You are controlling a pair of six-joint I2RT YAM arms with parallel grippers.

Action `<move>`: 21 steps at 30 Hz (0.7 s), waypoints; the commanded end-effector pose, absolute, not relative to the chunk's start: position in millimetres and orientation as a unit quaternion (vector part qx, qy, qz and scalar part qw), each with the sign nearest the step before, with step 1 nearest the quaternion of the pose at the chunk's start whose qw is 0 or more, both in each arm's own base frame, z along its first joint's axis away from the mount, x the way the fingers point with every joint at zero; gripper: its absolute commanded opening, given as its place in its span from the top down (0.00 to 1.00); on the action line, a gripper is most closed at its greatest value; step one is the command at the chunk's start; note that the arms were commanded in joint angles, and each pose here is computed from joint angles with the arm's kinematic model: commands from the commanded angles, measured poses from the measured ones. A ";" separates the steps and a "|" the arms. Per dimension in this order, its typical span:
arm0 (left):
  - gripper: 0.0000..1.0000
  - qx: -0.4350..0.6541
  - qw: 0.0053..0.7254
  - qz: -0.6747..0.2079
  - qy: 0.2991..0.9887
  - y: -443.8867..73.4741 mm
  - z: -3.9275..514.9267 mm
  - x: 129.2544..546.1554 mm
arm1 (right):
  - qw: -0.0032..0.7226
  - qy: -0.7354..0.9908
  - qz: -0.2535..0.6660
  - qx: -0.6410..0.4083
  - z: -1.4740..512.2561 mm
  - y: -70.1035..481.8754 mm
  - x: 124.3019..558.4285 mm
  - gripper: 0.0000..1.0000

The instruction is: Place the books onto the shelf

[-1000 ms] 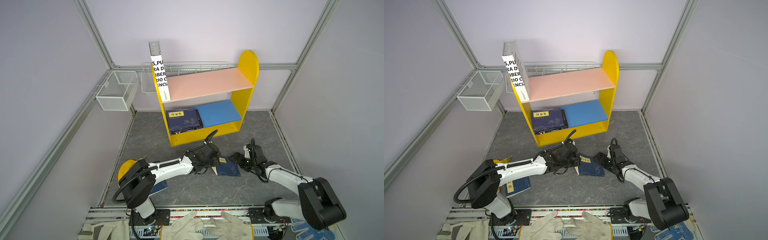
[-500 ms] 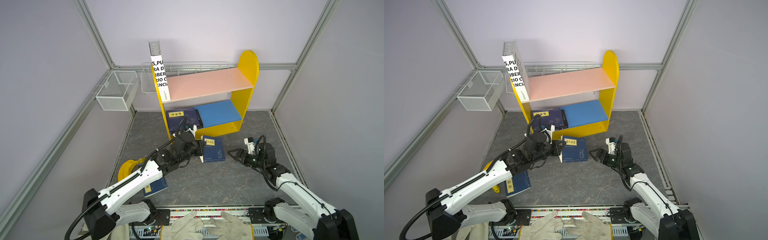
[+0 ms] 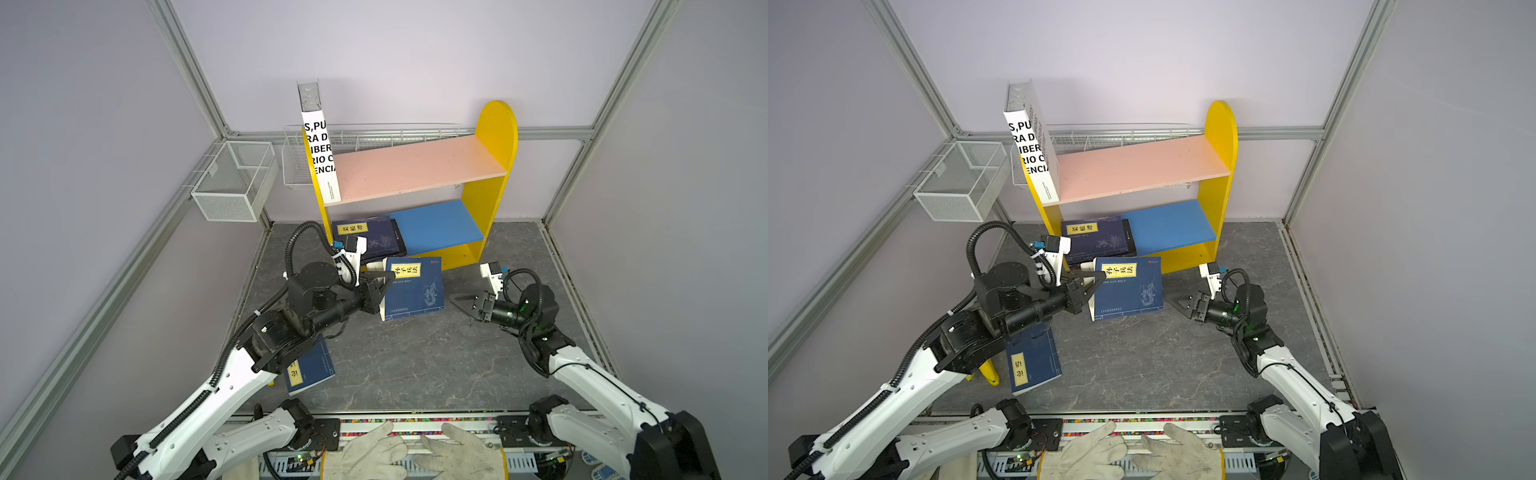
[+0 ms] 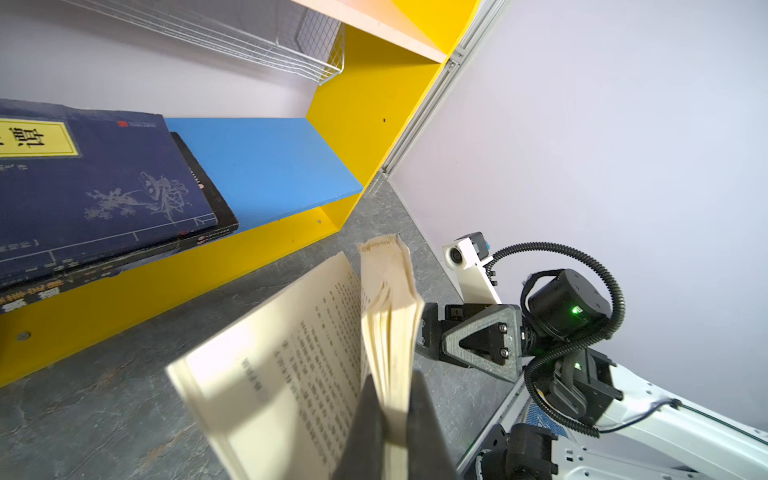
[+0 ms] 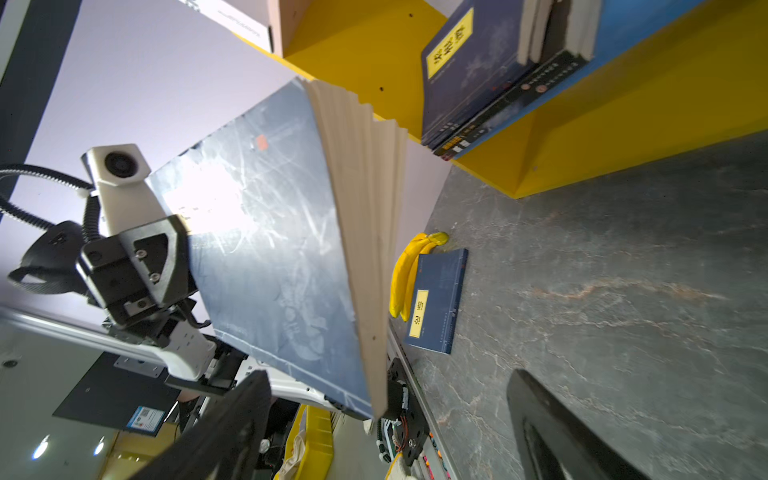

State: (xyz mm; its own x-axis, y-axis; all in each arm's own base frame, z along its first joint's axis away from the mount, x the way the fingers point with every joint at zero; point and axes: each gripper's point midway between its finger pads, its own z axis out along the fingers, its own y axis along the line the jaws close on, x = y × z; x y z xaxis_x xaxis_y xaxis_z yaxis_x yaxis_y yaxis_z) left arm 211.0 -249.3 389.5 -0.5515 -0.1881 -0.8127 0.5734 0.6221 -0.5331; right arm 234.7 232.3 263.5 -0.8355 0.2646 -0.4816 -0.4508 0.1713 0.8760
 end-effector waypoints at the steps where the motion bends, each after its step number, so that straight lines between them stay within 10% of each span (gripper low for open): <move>1: 1.00 0.147 0.475 -0.446 0.745 -249.3 419.7 200.6 | 0.302 0.674 0.665 -0.115 302.7 237.4 219.4 0.07; 14: 1.00 0.154 0.483 -0.497 0.704 -246.7 449.2 183.7 | 0.263 0.663 0.686 -0.144 306.4 265.3 211.8 0.04; 21: 1.00 0.155 0.481 -0.484 0.714 -246.7 438.9 187.6 | 0.267 0.628 0.708 -0.182 334.2 271.8 195.8 0.28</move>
State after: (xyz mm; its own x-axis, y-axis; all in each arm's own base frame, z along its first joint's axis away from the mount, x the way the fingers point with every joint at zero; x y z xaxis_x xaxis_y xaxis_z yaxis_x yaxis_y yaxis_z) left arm 188.1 -249.7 418.9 -0.5335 -0.2092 -0.8195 0.6594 0.5039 -0.5579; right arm 205.3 270.5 305.4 -0.8299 0.1465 -0.5384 -0.5445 -0.0019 0.8388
